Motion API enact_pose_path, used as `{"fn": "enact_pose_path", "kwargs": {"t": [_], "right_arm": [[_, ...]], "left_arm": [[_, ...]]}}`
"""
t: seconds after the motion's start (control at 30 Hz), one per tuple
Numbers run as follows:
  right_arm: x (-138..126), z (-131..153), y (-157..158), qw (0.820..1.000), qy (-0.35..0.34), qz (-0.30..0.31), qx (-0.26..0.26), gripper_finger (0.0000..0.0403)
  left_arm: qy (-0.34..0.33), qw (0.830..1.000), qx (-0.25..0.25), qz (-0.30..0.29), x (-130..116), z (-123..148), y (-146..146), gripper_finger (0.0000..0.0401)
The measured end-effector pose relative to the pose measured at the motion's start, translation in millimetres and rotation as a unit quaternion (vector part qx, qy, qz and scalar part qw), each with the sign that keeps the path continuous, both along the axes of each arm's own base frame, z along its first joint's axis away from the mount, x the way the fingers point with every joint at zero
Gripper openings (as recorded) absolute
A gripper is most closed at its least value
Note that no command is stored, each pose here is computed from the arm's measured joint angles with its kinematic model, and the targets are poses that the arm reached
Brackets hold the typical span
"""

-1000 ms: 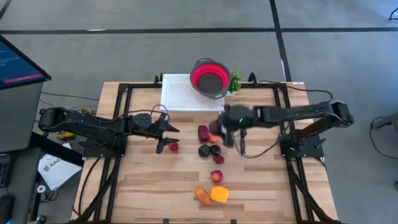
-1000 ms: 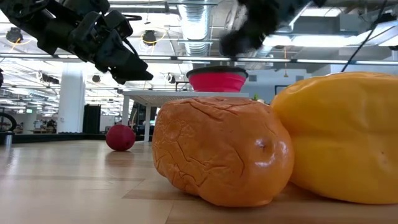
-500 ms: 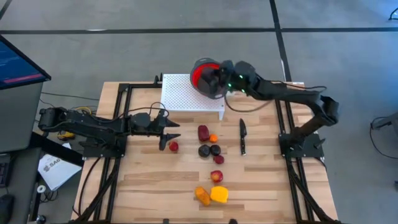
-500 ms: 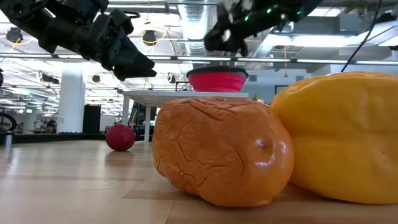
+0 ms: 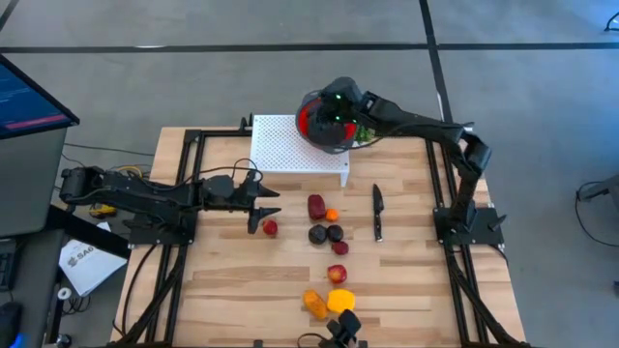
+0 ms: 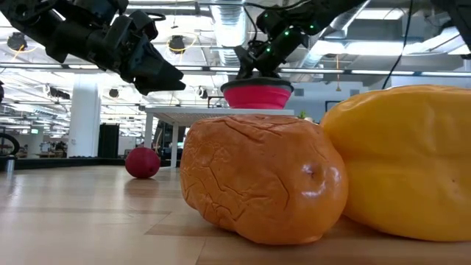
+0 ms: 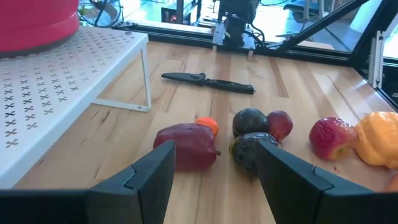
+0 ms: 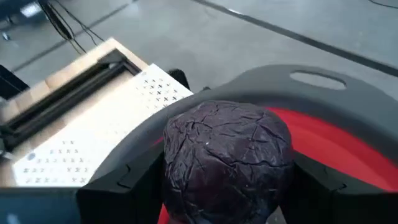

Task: Pick & Place Fruit
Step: Put the right purple mangosteen into the red strainer bowl

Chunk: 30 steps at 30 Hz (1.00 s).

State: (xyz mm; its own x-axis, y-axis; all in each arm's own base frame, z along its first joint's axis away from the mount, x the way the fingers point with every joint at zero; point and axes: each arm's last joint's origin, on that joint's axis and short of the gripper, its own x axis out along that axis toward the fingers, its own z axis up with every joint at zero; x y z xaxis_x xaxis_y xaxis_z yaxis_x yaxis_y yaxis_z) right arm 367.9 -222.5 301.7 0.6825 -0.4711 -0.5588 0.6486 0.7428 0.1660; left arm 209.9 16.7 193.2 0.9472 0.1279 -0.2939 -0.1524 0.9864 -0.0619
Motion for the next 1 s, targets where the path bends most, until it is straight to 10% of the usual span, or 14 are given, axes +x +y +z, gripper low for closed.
{"fn": "enact_pose_path", "kwargs": {"t": [1.0], "right_arm": [[2.3,-16.4,-15.2,0.99,0.098,-0.085,-0.054,0.0274]], "left_arm": [[0.0,1.0,-0.002,-0.002,0.0,-0.1,-0.6,0.0213]]}}
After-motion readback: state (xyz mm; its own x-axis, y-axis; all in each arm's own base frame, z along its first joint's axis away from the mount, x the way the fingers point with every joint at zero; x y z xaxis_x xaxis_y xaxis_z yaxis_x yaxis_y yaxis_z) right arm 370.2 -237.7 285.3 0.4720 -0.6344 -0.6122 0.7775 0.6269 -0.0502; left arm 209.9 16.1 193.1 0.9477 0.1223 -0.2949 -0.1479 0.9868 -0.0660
